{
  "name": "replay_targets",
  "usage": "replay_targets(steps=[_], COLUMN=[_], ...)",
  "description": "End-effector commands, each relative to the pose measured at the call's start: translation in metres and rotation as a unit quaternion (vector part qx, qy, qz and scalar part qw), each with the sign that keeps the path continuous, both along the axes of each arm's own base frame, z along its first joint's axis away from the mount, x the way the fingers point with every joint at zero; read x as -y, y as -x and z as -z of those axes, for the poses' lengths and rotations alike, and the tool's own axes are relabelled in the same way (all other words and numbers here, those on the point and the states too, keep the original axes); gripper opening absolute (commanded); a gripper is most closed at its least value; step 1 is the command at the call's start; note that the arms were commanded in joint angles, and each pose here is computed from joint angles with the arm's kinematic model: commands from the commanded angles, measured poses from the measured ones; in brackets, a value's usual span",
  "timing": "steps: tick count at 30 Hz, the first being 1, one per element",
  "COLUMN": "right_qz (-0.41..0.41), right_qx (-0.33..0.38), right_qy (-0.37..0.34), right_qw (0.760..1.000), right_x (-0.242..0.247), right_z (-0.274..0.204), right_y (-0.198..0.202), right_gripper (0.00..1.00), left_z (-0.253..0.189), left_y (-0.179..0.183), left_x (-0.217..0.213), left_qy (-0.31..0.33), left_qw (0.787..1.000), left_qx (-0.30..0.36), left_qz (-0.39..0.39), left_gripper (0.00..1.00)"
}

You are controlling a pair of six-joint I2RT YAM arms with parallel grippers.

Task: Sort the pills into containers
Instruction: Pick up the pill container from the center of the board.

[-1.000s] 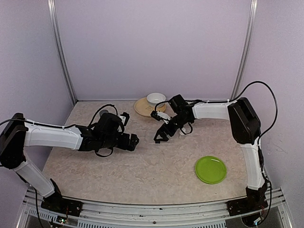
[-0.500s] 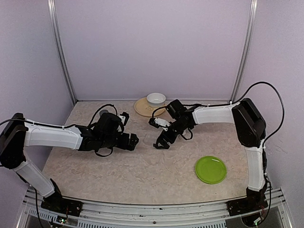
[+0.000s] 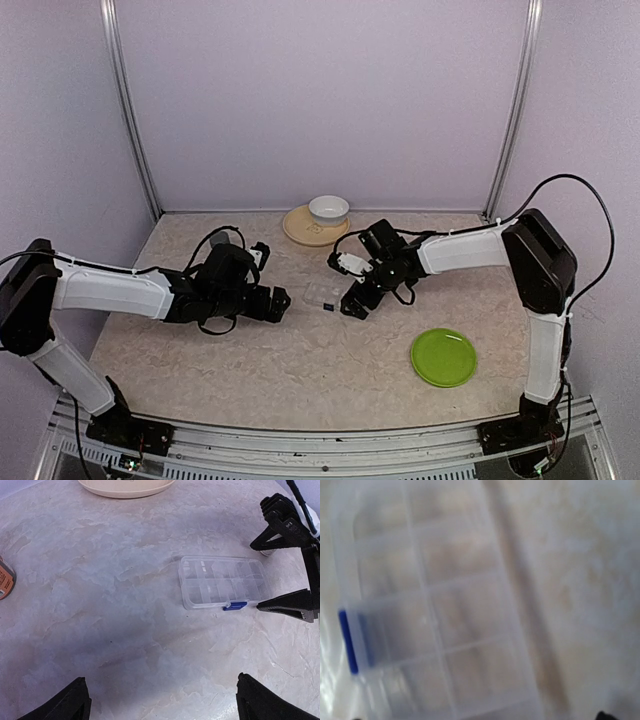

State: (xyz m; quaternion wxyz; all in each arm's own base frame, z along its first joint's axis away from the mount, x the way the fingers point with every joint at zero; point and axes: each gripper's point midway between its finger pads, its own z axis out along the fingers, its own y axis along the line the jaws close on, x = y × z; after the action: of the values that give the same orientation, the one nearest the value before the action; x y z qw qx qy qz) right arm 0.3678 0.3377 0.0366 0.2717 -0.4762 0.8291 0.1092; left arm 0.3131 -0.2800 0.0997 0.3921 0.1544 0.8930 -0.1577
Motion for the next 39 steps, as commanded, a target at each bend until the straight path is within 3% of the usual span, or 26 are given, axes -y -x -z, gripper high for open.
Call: replay_targets(steps=[1, 11, 21, 24, 28, 35, 39], right_qz=[0.003, -0.039, -0.032, -0.033, -0.040, -0.019, 0.008], right_qx=[0.028, 0.000, -0.013, -0.016, -0.023, -0.001, 0.016], right_qy=[-0.019, -0.044, -0.025, -0.029, -0.041, -0.093, -0.139], right_qw=[0.999, 0.998, 0.999, 0.999, 0.998, 0.995, 0.990], right_x=[-0.008, -0.023, -0.020, -0.020, -0.022, -0.025, -0.025], right_z=[-0.015, -0.007, 0.013, 0.012, 0.010, -0.021, -0.049], right_y=[-0.009, 0.003, 0.002, 0.004, 0.009, 0.010, 0.013], right_gripper=[1.00, 0.94, 0.89, 0.84, 0.68, 0.58, 0.55], left_z=[-0.008, -0.008, -0.007, -0.007, -0.006, -0.008, -0.020], left_y=[0.000, 0.003, 0.004, 0.004, 0.005, 0.008, 0.015], left_x=[0.001, -0.004, -0.005, -0.004, -0.003, 0.002, 0.015], left_qy=[0.023, 0.024, 0.025, 0.027, 0.030, 0.049, 0.098], left_qw=[1.000, 1.000, 1.000, 1.000, 0.999, 0.999, 0.995], left_qx=[0.008, 0.010, 0.008, 0.008, 0.006, 0.001, 0.006], left_qz=[-0.003, -0.007, -0.008, -0.008, -0.007, 0.001, 0.027], left_gripper=[0.99, 0.99, 0.99, 0.99, 0.99, 0.99, 0.99])
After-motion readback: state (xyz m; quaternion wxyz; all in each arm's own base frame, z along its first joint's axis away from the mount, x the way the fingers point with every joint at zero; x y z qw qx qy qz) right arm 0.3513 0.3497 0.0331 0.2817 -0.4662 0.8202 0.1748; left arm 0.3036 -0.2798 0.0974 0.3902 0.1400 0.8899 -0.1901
